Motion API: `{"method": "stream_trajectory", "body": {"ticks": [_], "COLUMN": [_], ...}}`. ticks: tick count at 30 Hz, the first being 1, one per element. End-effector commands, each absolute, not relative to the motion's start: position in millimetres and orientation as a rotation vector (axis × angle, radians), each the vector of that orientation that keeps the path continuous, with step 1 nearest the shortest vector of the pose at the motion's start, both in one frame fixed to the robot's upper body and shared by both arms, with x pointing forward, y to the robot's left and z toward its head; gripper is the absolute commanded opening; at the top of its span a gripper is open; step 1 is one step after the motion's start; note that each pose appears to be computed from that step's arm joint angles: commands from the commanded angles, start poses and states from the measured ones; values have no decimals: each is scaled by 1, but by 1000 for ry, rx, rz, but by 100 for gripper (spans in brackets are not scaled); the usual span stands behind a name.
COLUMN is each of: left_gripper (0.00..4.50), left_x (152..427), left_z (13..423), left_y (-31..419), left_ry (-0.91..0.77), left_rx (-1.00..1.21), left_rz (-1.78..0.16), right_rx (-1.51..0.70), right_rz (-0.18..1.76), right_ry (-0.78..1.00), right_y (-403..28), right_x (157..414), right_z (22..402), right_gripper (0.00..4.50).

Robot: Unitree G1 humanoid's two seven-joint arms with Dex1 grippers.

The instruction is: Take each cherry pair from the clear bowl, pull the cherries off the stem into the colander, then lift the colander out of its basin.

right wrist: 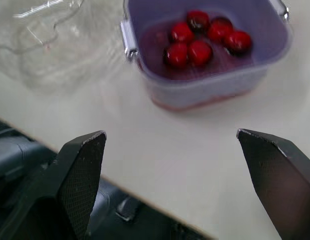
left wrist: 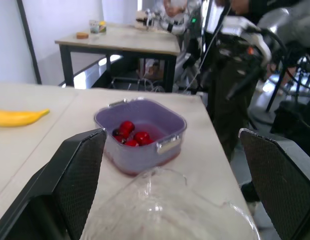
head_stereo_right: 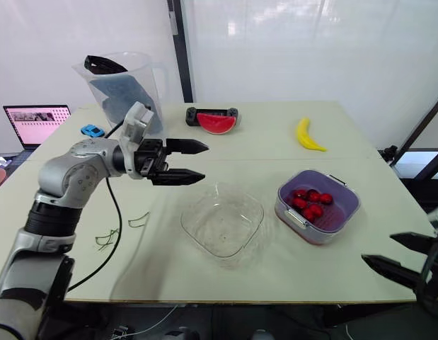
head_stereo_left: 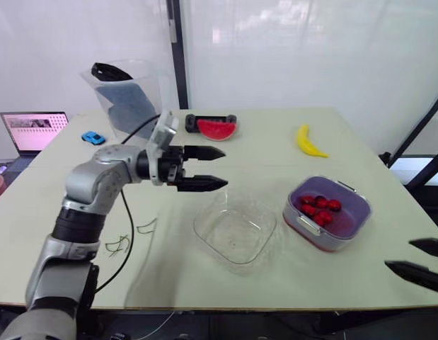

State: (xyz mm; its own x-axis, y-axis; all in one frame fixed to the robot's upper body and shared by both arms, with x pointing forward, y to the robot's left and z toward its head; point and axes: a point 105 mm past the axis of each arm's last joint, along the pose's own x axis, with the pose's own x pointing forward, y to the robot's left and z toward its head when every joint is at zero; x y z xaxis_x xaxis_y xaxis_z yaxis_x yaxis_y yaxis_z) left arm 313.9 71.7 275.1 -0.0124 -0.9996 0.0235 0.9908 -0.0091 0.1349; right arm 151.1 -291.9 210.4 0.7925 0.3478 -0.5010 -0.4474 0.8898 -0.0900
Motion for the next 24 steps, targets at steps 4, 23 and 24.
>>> {"method": "stream_trajectory", "body": {"ticks": [4,23,24], "left_gripper": [446,446,446], "left_x": [312,313,313], "left_z": [282,274,274], "left_y": [73,79,79], "left_ry": [-192,-207,-205], "left_rx": [144,90,93], "left_rz": [-1550,-1369,-1364], "right_rx": [-348,-501,-496], "right_rz": [476,489,500], "right_ry": [427,601,605], "right_y": [-261,-198,-195], "right_x": [171,263,265], "right_z": [224,175,174], "right_gripper": [450,450,450]}}
